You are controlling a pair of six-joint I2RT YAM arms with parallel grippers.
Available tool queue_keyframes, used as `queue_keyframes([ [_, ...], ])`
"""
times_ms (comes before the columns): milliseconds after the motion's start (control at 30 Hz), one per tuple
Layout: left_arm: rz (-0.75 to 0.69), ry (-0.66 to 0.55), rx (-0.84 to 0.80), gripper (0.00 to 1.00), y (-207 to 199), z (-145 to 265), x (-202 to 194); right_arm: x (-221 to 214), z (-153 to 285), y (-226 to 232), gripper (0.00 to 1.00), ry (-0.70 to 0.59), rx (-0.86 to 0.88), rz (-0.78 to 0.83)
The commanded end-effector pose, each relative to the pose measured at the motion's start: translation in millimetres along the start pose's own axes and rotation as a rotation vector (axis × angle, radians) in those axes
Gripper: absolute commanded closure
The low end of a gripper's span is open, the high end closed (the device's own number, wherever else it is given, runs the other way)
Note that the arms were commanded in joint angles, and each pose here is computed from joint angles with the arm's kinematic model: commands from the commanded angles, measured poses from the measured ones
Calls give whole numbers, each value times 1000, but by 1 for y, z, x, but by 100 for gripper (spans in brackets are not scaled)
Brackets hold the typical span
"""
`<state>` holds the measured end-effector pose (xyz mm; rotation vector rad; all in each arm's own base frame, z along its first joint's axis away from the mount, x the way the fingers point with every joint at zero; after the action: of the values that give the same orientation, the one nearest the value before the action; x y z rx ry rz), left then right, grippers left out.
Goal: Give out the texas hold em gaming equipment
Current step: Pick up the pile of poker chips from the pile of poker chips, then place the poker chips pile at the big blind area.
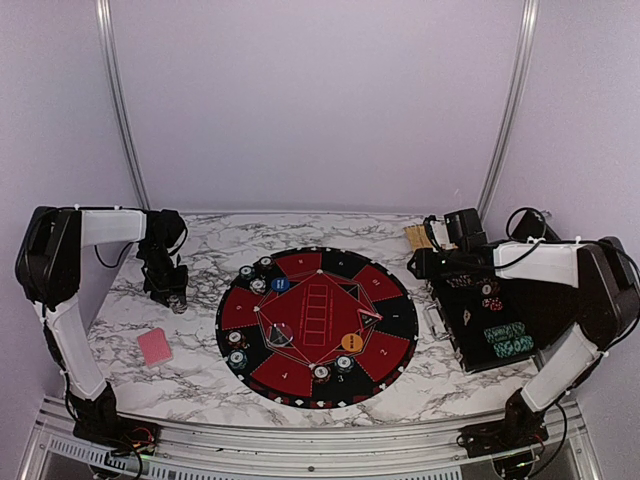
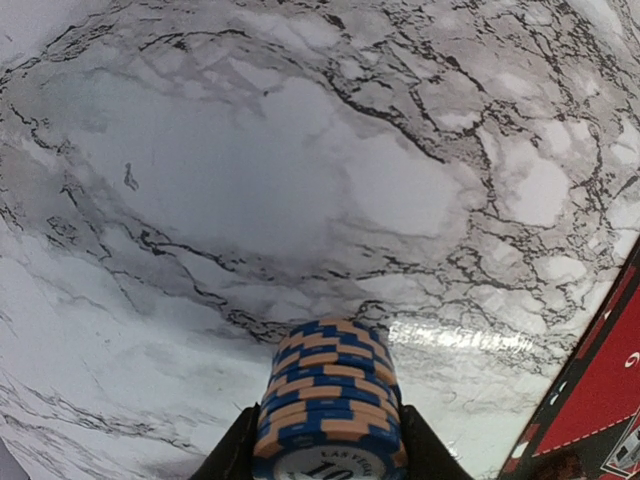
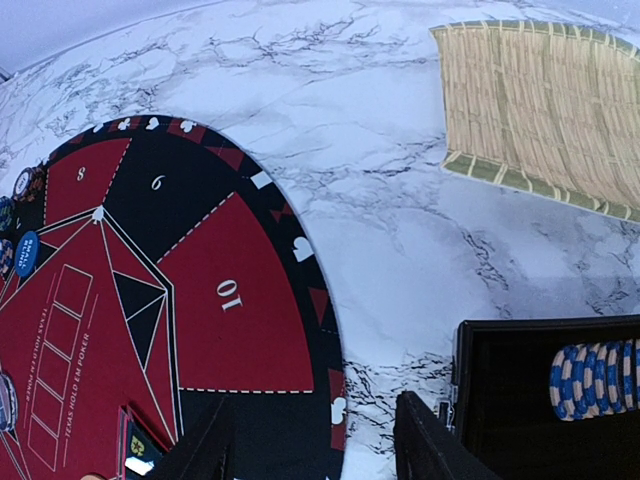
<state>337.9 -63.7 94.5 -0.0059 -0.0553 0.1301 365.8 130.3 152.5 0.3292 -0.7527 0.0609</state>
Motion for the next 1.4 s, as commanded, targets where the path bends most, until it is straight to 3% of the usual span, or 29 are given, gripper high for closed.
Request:
queue_keyframes([
  [0, -13, 2, 4, 60, 1, 9, 1, 9, 0, -3, 47, -19, -15, -9],
  [833, -55, -10, 9, 62, -11, 23, 0, 9, 2, -3, 47, -25, -15, -10],
  [1367, -164, -30, -3, 62, -69, 36, -13, 11, 4, -2, 47, -33, -11, -9],
])
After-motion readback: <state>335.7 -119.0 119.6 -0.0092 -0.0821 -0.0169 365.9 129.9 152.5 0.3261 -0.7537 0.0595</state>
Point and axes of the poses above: each gripper's point midway between its finger pads, its own z axis back along the fingers, its own y axis along the line the jaws close on, x = y × z, the point moved 6 cm from there along z, back along the fingers, and after that the axes turned 3 degrees about -z, right-handed, at the moved point
